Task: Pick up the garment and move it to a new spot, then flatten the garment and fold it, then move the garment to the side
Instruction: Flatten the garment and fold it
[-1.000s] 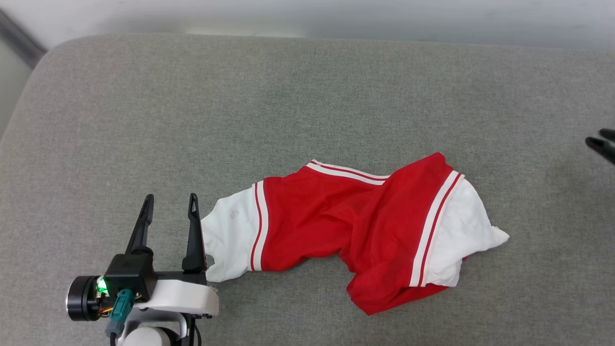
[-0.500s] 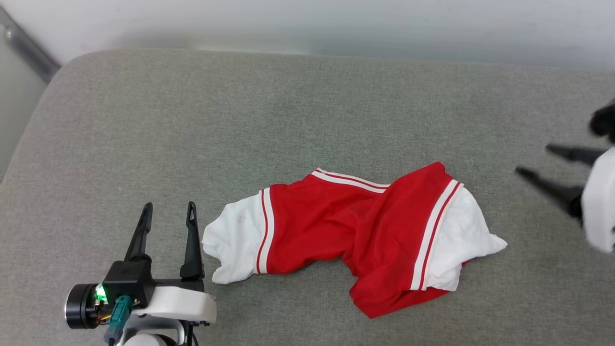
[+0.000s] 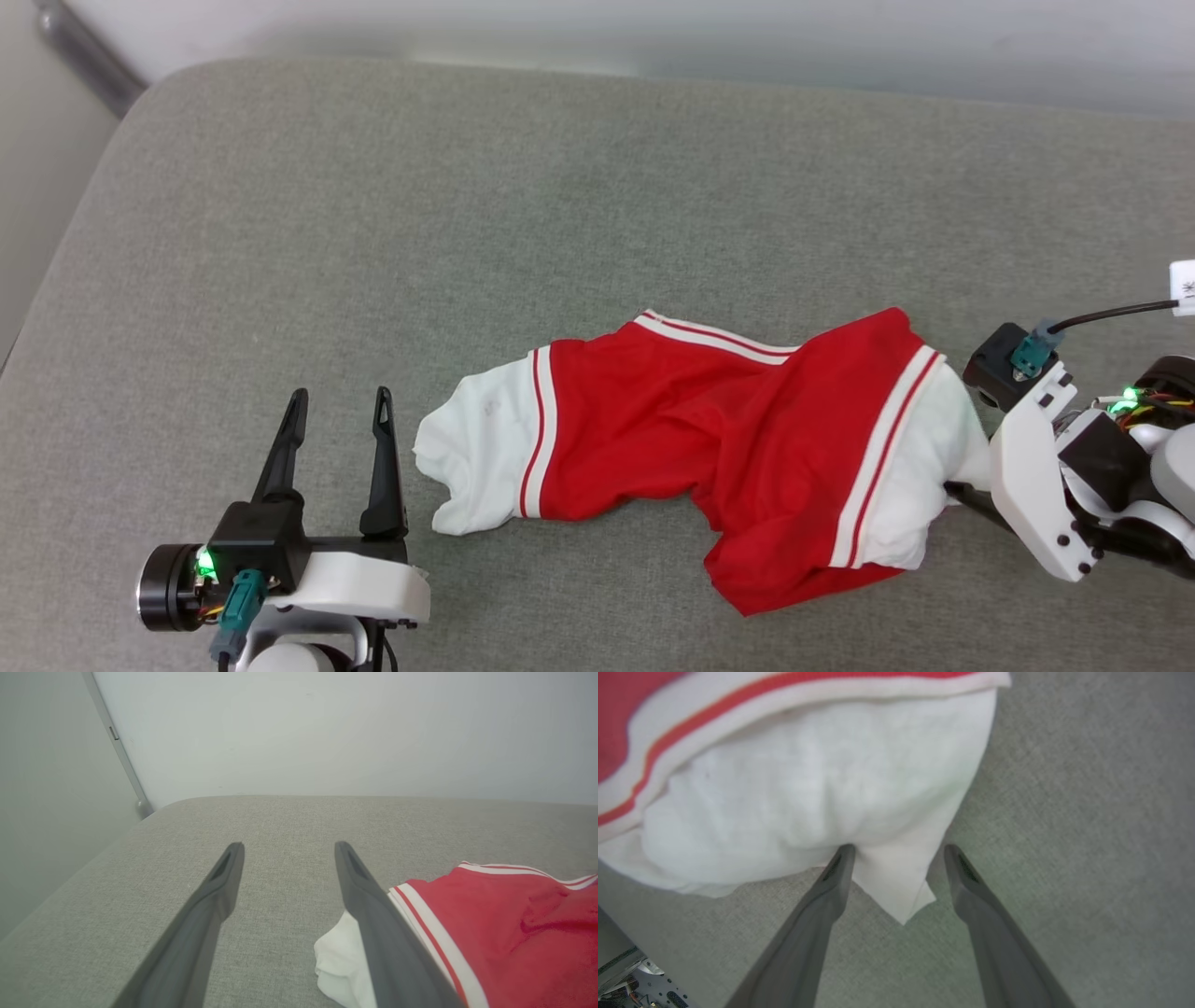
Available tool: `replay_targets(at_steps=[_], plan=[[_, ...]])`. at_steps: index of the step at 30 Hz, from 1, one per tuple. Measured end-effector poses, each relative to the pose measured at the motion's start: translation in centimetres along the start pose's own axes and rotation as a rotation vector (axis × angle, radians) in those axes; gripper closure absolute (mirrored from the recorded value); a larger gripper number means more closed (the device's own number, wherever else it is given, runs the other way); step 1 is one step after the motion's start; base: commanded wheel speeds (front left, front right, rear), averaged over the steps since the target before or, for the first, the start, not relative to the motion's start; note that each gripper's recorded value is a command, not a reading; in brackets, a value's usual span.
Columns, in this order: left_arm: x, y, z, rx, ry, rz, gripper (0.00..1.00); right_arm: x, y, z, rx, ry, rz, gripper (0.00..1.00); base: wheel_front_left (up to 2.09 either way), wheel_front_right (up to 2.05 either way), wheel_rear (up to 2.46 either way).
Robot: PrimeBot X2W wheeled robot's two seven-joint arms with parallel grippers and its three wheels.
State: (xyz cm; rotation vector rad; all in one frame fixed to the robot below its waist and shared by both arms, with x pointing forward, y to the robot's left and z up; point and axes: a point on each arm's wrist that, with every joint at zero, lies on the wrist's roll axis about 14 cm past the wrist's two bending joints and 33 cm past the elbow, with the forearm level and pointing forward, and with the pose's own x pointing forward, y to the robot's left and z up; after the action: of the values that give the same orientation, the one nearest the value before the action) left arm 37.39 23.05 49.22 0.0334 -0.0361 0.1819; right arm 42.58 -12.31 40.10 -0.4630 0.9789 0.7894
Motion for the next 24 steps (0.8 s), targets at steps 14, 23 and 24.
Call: replay_targets(at_steps=[14, 23, 24], plan=[[0.2, 1.0, -1.2, 0.012, 0.036, 0.040, 0.00, 3.2, -0.3, -1.3, -0.007, 0.065, 0.034, 1.00, 0.00, 0.00, 0.00], [0.1, -0.1, 0.1, -0.001, -0.004, 0.008, 0.00, -2.2, -2.3, 1.8, 0.036, -0.182, -0.021, 1.00, 0.00, 0.00, 0.00], [0.1, -0.1, 0.2, -0.002, -0.007, 0.008, 0.00, -2.9, -2.6, 2.1, 0.046, -0.206, -0.028, 1.00, 0.00, 0.00, 0.00]])
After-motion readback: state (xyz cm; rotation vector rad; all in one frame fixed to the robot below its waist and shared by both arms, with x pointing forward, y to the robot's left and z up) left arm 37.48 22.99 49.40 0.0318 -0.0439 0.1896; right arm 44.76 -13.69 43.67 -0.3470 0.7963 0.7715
